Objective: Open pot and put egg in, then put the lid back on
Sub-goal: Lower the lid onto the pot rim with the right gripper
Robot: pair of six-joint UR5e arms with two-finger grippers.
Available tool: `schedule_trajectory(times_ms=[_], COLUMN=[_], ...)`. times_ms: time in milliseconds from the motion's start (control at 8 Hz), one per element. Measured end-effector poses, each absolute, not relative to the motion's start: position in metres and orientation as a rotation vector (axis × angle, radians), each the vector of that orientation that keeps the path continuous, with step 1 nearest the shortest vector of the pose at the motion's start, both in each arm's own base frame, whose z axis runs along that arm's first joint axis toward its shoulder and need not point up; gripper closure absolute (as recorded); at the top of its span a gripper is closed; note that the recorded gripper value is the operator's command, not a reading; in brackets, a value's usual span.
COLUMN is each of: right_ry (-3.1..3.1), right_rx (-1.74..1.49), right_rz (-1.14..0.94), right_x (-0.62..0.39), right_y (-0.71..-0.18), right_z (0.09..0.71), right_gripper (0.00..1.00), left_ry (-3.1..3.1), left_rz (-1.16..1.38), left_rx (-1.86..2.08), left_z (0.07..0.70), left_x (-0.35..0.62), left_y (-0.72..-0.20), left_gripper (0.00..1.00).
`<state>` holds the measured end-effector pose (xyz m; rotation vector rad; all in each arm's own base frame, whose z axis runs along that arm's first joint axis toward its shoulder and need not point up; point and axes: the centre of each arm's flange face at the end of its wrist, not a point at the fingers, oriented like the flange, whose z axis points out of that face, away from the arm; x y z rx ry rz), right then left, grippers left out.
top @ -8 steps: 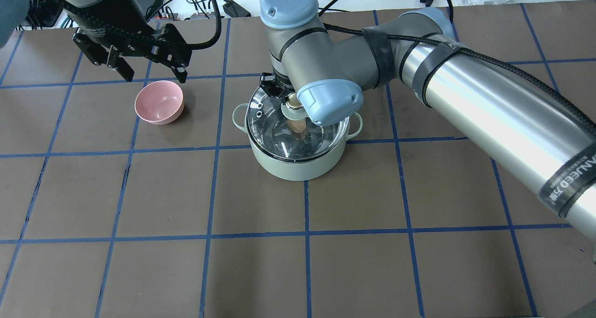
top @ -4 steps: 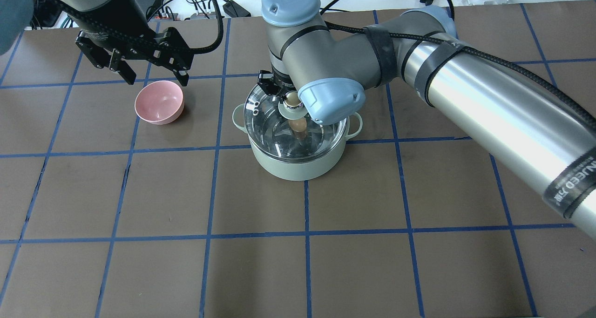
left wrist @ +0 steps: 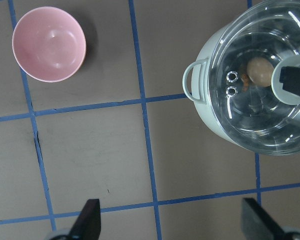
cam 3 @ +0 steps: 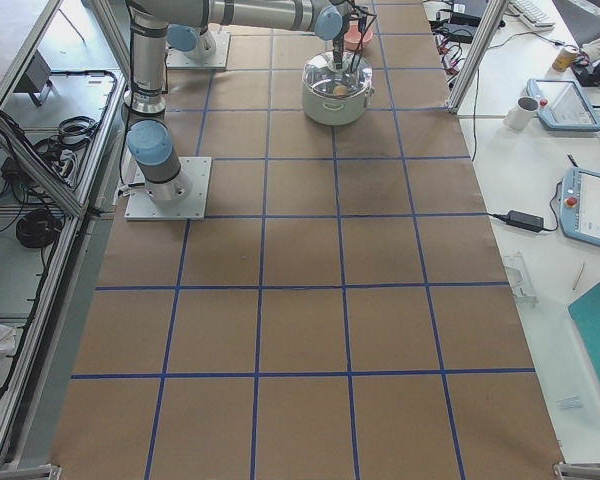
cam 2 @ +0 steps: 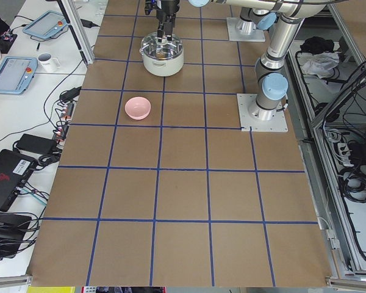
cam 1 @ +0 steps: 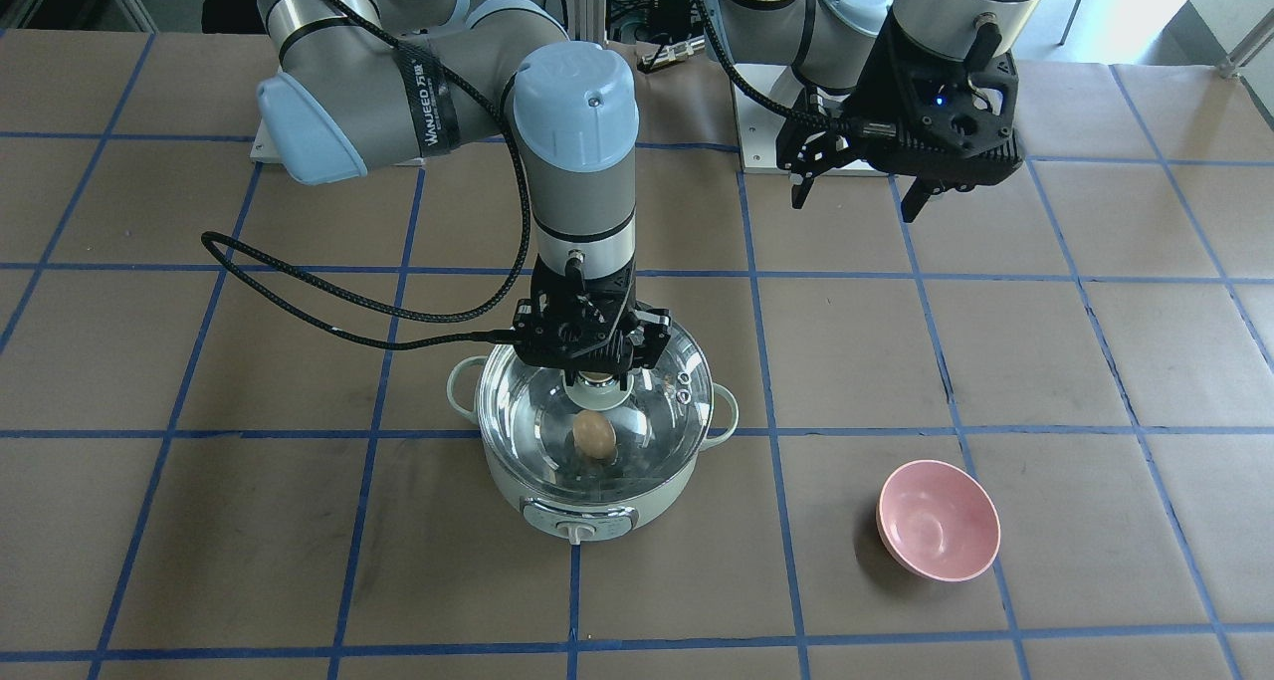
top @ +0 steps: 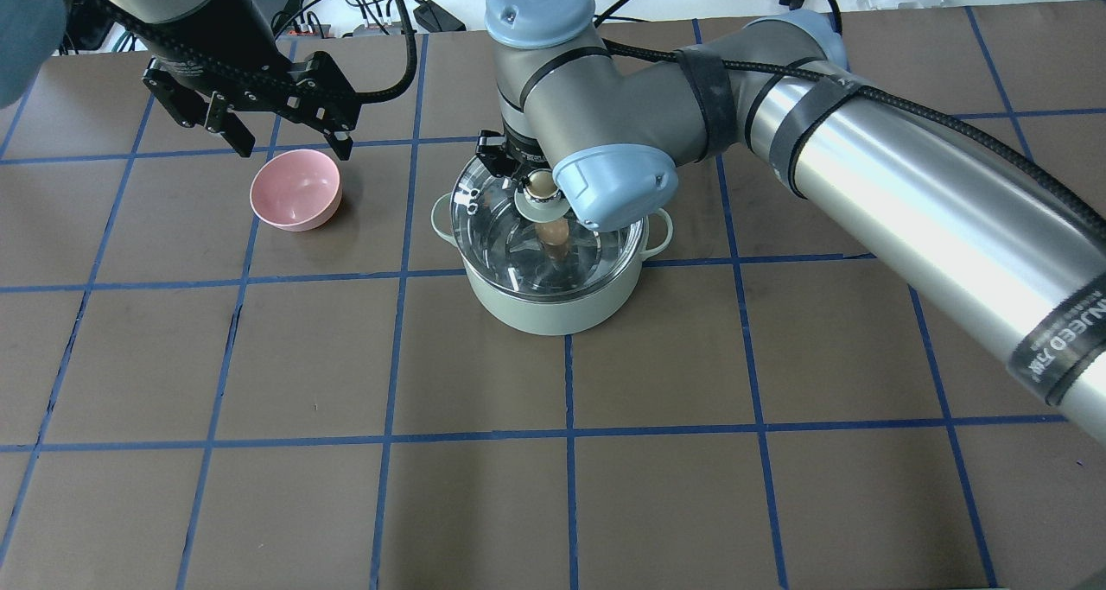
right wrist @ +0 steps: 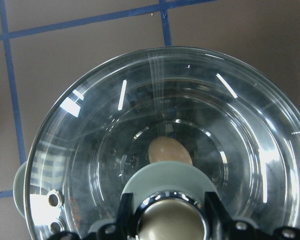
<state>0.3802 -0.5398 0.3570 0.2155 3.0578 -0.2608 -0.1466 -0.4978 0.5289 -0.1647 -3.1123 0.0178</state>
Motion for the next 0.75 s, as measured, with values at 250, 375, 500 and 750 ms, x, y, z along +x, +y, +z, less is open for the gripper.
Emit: schedule_trajectory(times_ms=[250,375,500,750], right_ry=[3.063,3.065,3.065,3.065], right_rx=[0.215,0.217,0.221,0.226], right_rz=[-0.261,-0.257,-0.254,-0.252], right_x=[0.3798,0.3796,0.3796,0.3795], right_y=[-0.54,-0.5397,-0.5393,-0.539], right_z=[0.3564,0.3559,0.3558,0.3559], right_gripper=[0.54,0.52,0.46,0.43], left_ry=[-3.113,-3.113,-3.113,-3.114], left_rz=[0.023,0.023,0.023,0.023], left_rx=[-0.165,-0.165,-0.165,-0.165], left_z=[0.5292,0.5292,0.5292,0.5297], left_x=[-0.1464,-0.146,-0.1459,-0.146], left_y=[-0.4982,-0.4983,-0.4983,-0.4978], left_gripper=[0.0,0.0,0.0,0.0])
